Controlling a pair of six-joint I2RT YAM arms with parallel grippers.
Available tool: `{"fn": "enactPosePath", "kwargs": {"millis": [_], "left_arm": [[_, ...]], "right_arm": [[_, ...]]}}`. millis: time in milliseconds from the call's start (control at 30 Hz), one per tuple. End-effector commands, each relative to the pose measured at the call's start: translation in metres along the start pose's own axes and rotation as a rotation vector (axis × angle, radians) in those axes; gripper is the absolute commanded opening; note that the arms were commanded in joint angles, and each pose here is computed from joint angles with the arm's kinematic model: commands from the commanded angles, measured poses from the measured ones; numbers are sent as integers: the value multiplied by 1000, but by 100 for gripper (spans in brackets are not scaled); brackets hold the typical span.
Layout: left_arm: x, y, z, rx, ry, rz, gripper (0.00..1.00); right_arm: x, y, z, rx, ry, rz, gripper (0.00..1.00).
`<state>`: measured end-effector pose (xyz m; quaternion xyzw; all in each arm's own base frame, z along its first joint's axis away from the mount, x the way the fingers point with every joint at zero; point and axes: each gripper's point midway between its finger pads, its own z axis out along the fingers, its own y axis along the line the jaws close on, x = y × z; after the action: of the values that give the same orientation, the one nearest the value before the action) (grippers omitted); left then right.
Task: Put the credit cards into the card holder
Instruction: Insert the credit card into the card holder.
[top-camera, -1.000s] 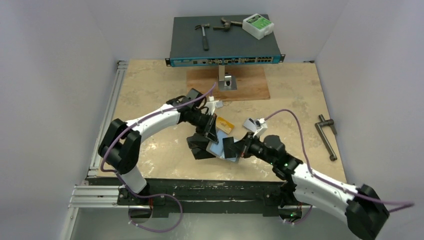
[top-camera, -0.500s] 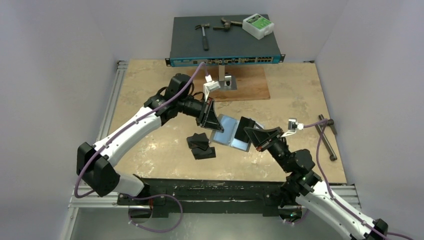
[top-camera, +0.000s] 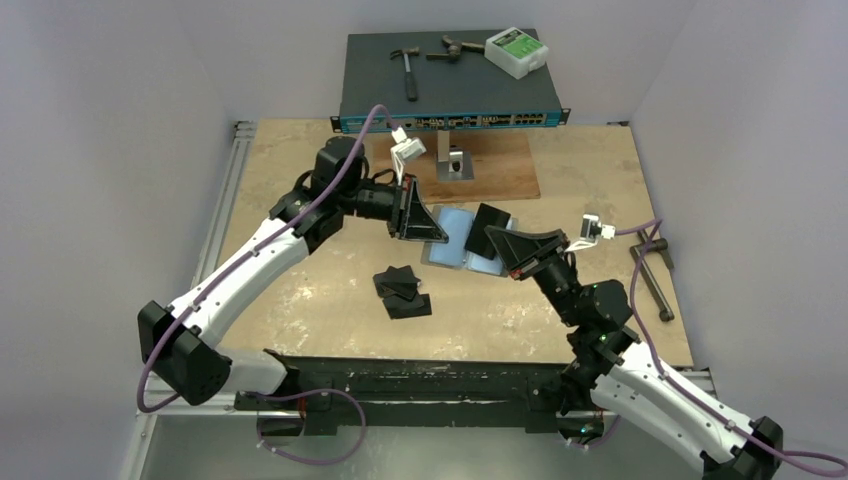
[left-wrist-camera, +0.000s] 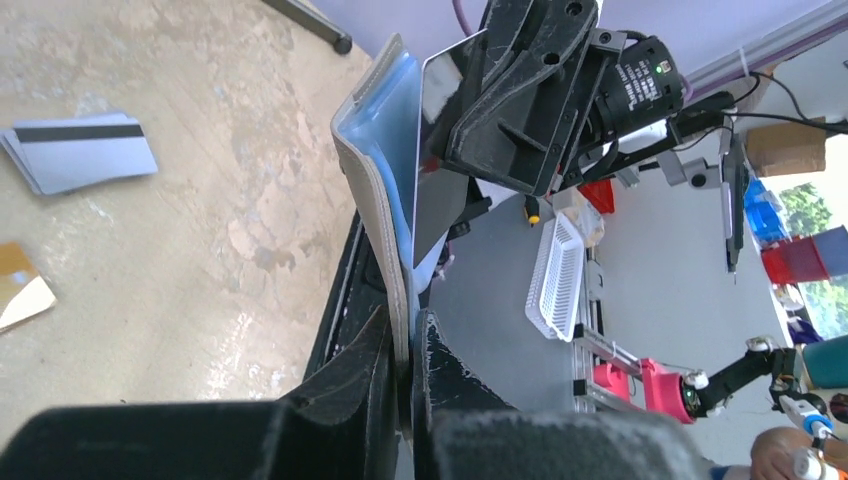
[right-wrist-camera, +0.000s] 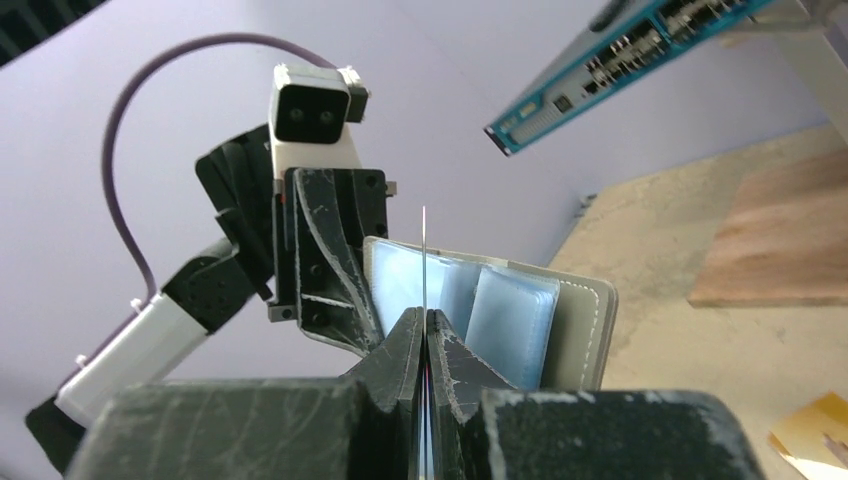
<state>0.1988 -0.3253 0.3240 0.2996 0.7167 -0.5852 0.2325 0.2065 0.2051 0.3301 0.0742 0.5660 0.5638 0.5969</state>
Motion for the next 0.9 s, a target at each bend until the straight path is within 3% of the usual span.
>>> {"fn": "enactPosePath", "kwargs": {"millis": [0,867], "left_arm": [[-37,-41,-21,44,-132,116,0],[-30,-42,-39,54,-175,132,0]], "right_arm": [[-30,39,9,-119,-89,24,0],[-27,53,25,-225,-121,89,0]]}}
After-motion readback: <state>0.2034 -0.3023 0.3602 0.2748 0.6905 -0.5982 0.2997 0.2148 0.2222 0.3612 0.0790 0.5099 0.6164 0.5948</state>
